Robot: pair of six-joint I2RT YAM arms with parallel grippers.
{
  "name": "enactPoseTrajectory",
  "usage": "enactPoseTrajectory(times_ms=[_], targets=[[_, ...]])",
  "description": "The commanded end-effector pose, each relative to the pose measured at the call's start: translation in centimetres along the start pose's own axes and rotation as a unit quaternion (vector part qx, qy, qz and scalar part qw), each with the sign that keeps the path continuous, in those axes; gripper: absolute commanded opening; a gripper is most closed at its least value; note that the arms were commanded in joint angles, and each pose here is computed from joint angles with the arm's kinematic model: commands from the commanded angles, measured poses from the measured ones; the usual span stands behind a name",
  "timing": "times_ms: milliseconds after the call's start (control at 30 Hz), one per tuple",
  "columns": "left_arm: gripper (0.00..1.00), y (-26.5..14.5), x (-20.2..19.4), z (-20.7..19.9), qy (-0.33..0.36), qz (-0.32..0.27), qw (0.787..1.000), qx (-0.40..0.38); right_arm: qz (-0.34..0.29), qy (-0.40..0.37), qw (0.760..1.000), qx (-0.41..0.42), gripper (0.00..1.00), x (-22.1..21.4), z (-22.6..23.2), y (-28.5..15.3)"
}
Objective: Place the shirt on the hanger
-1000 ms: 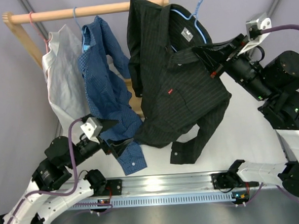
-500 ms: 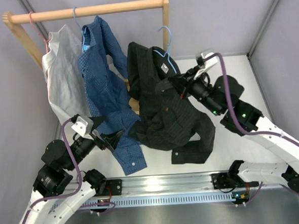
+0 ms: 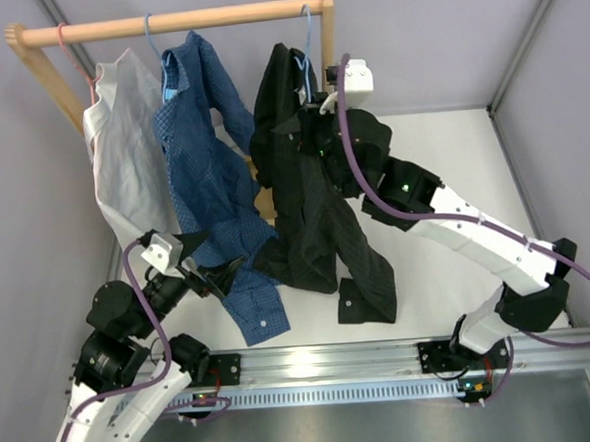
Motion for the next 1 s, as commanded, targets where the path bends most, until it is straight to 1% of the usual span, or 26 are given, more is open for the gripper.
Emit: enactPoseTrajectory(times_ms=[0, 67, 100, 167, 200, 233, 267, 333, 500, 700, 733, 767, 800, 833, 867, 900, 933, 967], targets=[[0.97, -0.4, 1.3, 0.0, -0.005, -0.043, 0.999, 0.004, -0.037, 0.015, 0.998, -0.051, 0.0, 3.8, -0.6, 0.0], [0.97, -0.5, 1.2, 0.0, -0.008, -0.044, 0.999, 0.006, -0.033, 0.001, 0.998, -0.058, 0.0, 3.6, 0.0, 1.2], [0.97, -0.4, 1.1, 0.0, -0.008, -0.044, 0.999, 0.005, -0.046, 0.005, 0.997, -0.057, 0.0, 5.1, -0.2, 1.3], [0.97, -0.4, 1.1, 0.0, -0.009, -0.043, 0.999, 0.004, -0.037, -0.012, 0.998, -0.058, 0.0, 4.3, 0.5, 2.6], [0.97, -0.4, 1.1, -0.1, -0.008, -0.043, 0.999, 0.002, -0.045, -0.007, 0.997, -0.063, 0.0, 5.4, 0.1, 2.8], [0.97, -0.4, 1.1, -0.1, -0.008, -0.043, 0.999, 0.001, -0.044, -0.011, 0.997, -0.066, 0.0, 5.4, 0.0, 3.2], [0.97, -0.4, 1.1, -0.1, -0.008, -0.042, 0.999, -0.001, -0.031, -0.023, 0.997, -0.066, 0.0, 4.4, 0.3, 4.0], [0.97, -0.5, 1.0, -0.2, -0.01, -0.042, 0.999, -0.003, -0.03, -0.017, 0.997, -0.062, 0.0, 4.5, 0.0, 4.8], [0.98, -0.3, 0.8, -0.4, -0.013, -0.035, 0.999, -0.009, -0.004, -0.04, 0.997, -0.072, 0.0, 1.7, -0.2, 6.7], [0.98, -0.1, 0.8, -0.3, -0.015, -0.033, 0.999, -0.006, 0.006, -0.046, 0.997, -0.067, 0.0, 0.6, 0.1, 7.4], [0.98, -0.1, 0.7, -0.1, -0.021, -0.032, 0.999, 0.0, 0.006, -0.045, 0.997, -0.069, 0.07, 0.7, 0.0, 7.3], [0.98, -0.1, 0.7, 0.0, -0.022, -0.034, 0.999, 0.006, 0.006, -0.043, 0.997, -0.068, 0.19, 0.7, 0.0, 7.1], [0.98, -0.1, 0.6, 0.4, -0.024, -0.035, 0.999, 0.017, 0.01, -0.042, 0.997, -0.067, 0.4, 0.3, 0.1, 7.0], [0.98, -0.1, 0.5, 0.7, -0.032, -0.035, 0.998, 0.027, 0.003, -0.034, 0.997, -0.064, 0.85, 1.0, -0.1, 6.4], [0.98, -0.2, 0.5, 0.9, -0.035, -0.04, 0.998, 0.037, 0.001, -0.032, 0.998, -0.051, 0.98, 1.2, 0.3, 6.0], [0.98, -0.4, 0.6, 1.6, -0.037, -0.045, 0.996, 0.06, 0.007, -0.04, 0.998, -0.041, 0.99, 0.4, 0.8, 5.5], [0.98, -0.6, 0.7, 1.9, -0.042, -0.052, 0.995, 0.071, -0.002, -0.034, 0.999, -0.037, 1.0, 1.6, 0.5, 4.3], [0.98, -0.9, 0.8, 2.2, -0.043, -0.059, 0.994, 0.083, -0.002, -0.048, 0.998, -0.035, 0.99, 1.0, 0.7, 3.7]])
Point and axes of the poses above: each gripper's point midway between its finger pads, its own y axis out along the fingers, its own z axis along the line the jaws close on, x = y × z, the point moved 3 cm from there along -y, back along the fingers, and after that the axes turned 10 degrees about -y, right-handed, at the moved point
